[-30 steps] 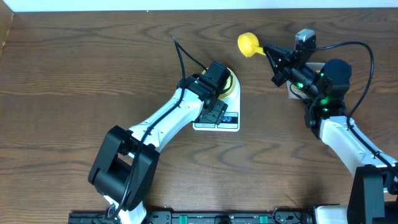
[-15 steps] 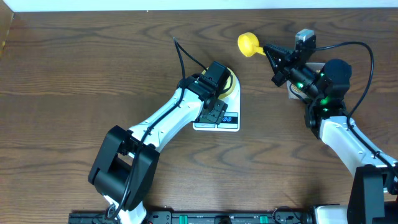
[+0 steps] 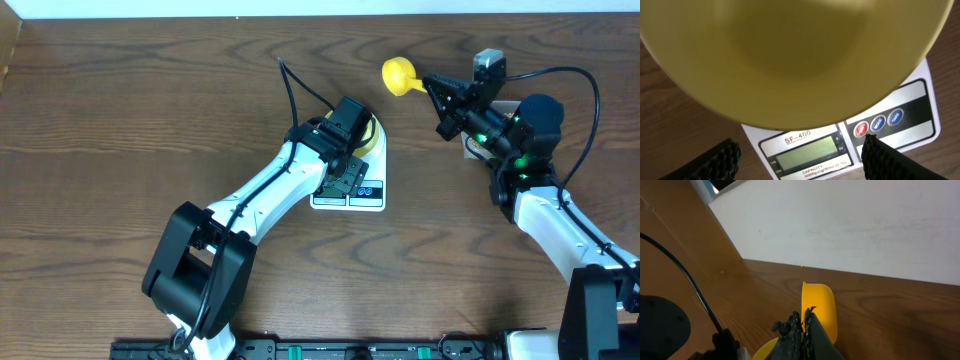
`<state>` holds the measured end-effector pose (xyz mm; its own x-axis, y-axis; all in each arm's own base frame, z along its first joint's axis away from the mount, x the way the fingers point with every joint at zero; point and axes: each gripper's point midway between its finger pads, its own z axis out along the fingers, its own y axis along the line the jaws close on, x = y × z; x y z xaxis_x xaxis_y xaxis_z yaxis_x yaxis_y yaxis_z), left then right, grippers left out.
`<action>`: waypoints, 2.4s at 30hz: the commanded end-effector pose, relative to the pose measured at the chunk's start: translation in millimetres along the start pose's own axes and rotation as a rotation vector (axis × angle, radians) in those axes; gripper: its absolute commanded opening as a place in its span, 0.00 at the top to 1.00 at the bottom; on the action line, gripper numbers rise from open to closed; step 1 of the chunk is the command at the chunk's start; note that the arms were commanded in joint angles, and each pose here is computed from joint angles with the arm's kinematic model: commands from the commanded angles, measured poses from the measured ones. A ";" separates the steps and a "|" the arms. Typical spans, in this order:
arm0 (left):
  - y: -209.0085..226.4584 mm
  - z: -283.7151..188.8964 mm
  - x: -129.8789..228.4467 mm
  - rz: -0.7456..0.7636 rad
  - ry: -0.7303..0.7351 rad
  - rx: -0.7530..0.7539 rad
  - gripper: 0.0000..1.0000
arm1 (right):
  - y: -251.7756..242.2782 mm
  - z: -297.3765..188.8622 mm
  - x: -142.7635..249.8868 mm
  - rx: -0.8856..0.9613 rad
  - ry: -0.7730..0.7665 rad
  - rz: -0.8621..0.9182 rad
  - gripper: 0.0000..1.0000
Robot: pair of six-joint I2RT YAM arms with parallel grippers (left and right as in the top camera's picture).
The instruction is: Scoop item into bowl and weigh 50g on scale
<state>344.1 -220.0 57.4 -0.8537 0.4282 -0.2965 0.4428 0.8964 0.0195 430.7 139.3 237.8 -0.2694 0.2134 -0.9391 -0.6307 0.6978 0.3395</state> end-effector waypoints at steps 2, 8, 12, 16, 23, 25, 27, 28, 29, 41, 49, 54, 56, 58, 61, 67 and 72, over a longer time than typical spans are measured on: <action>1.4 2.4 -4.6 -0.014 -0.016 -0.008 0.21 | -1.2 0.7 -4.0 -0.003 0.003 -0.063 0.99; 0.5 5.0 -10.5 -0.011 -0.038 -0.005 0.20 | -1.0 0.9 -3.6 -0.003 0.004 -0.090 0.99; 0.4 11.4 -6.4 -0.010 -0.016 -0.007 0.20 | -1.0 0.9 -3.7 -0.003 0.004 -0.097 0.99; 0.1 18.7 -2.5 -0.008 0.004 -0.009 0.20 | -1.1 0.9 -3.7 -0.002 0.004 -0.097 0.99; 0.3 23.2 0.9 -0.007 0.021 -0.012 0.20 | -1.6 0.9 -3.9 0.001 0.003 -0.098 0.99; 0.3 23.2 1.4 -0.007 0.023 -0.012 0.21 | -1.6 0.9 -3.9 0.001 0.003 -0.106 0.99; 0.5 23.1 2.7 -0.007 0.028 -0.012 0.20 | -1.7 0.9 -3.9 0.001 0.003 -0.108 0.99; 0.6 23.1 3.3 -0.007 0.031 -0.013 0.20 | -1.6 0.9 -3.8 0.001 0.003 -0.108 0.99; 0.6 23.1 3.9 -0.007 0.033 -0.013 0.20 | -1.6 0.9 -3.8 0.001 0.003 -0.107 0.99; -0.9 23.0 10.5 0.039 0.059 -0.014 0.20 | -2.1 0.9 -4.2 0.004 0.002 -0.123 0.99; -8.2 23.8 11.3 0.056 0.059 -0.009 0.20 | -2.2 0.9 -4.1 0.004 0.002 -0.124 0.99; -10.4 24.0 13.1 0.061 0.064 -0.008 0.20 | -2.2 0.8 -4.2 0.004 0.002 -0.124 0.99; -10.3 24.8 14.1 0.061 0.067 -0.008 0.20 | -2.1 0.9 -4.1 0.004 0.002 -0.124 0.99; -10.1 26.9 16.7 0.059 0.075 -0.010 0.20 | -2.1 0.9 -4.0 0.004 0.002 -0.123 0.99; -9.8 28.3 18.7 0.059 0.081 -0.010 0.20 | -1.9 0.9 -4.9 0.003 -0.001 -0.126 0.99; -9.8 29.1 19.2 0.059 0.084 -0.011 0.20 | -1.6 0.8 -6.4 0.002 -0.007 -0.131 0.99; -9.6 33.5 22.7 0.059 0.085 -0.011 0.20 | -1.6 0.8 -6.4 0.002 -0.007 -0.134 0.99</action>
<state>335.9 -227.1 31.8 -0.8486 0.4686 -0.2455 0.4767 0.8786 0.0294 430.2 139.6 234.8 -0.2125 0.1337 -0.9680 -0.6548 0.7158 0.2426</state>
